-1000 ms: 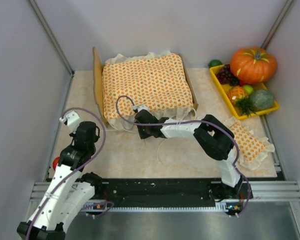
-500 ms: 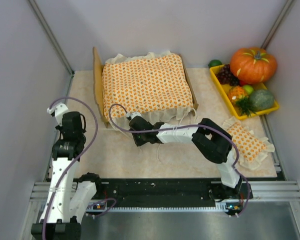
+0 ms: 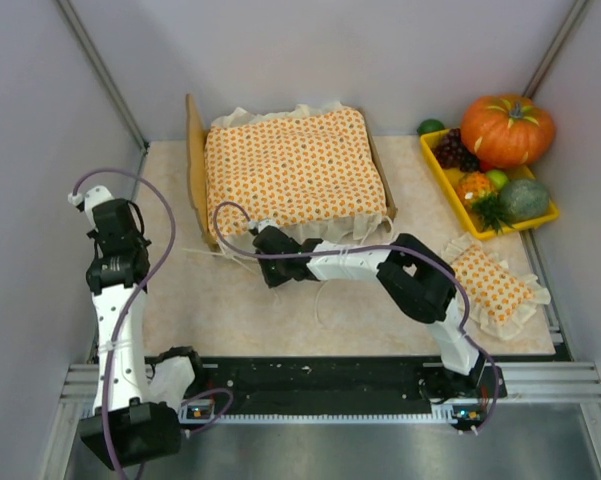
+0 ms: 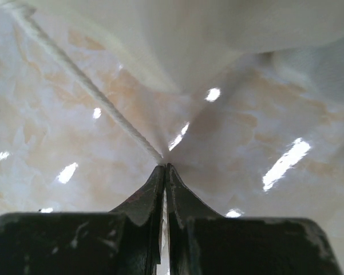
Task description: Set up the pet bed
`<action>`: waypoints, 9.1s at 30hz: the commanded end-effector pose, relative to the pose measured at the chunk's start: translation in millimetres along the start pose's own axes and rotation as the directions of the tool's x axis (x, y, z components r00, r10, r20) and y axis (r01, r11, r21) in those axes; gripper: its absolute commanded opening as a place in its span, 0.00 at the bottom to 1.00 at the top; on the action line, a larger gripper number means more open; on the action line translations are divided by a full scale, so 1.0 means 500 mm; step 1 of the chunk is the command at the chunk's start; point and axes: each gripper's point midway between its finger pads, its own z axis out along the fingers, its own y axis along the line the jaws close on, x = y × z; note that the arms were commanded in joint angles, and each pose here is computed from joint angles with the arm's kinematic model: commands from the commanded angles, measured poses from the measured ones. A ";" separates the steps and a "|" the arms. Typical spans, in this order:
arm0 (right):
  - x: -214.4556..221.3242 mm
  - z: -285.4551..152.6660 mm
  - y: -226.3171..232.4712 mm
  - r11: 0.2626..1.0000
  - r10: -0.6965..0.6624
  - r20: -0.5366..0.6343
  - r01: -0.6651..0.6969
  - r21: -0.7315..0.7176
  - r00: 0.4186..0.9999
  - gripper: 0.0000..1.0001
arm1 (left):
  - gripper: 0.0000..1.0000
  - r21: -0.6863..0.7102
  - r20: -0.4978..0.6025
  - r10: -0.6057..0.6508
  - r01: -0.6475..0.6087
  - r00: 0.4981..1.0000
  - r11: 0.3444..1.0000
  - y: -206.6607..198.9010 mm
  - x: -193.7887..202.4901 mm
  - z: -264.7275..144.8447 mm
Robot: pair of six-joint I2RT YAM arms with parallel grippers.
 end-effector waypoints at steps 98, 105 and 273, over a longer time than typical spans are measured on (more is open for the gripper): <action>0.235 -0.702 -0.728 0.316 0.596 0.570 -0.818 0.480 0.565 0.87 | 0.00 0.723 0.182 0.060 -0.175 0.981 0.668 -0.329 -0.008 -0.118; 0.315 -0.735 -0.736 0.183 0.579 0.579 -0.783 0.594 0.575 0.92 | 0.00 0.782 0.186 0.192 -0.264 0.963 0.565 -0.320 0.040 -0.165; -0.593 -0.220 -0.011 0.918 0.314 0.618 -0.396 -0.004 0.720 0.00 | 0.99 0.125 0.332 -0.077 0.037 0.940 0.991 -0.011 -0.038 -0.108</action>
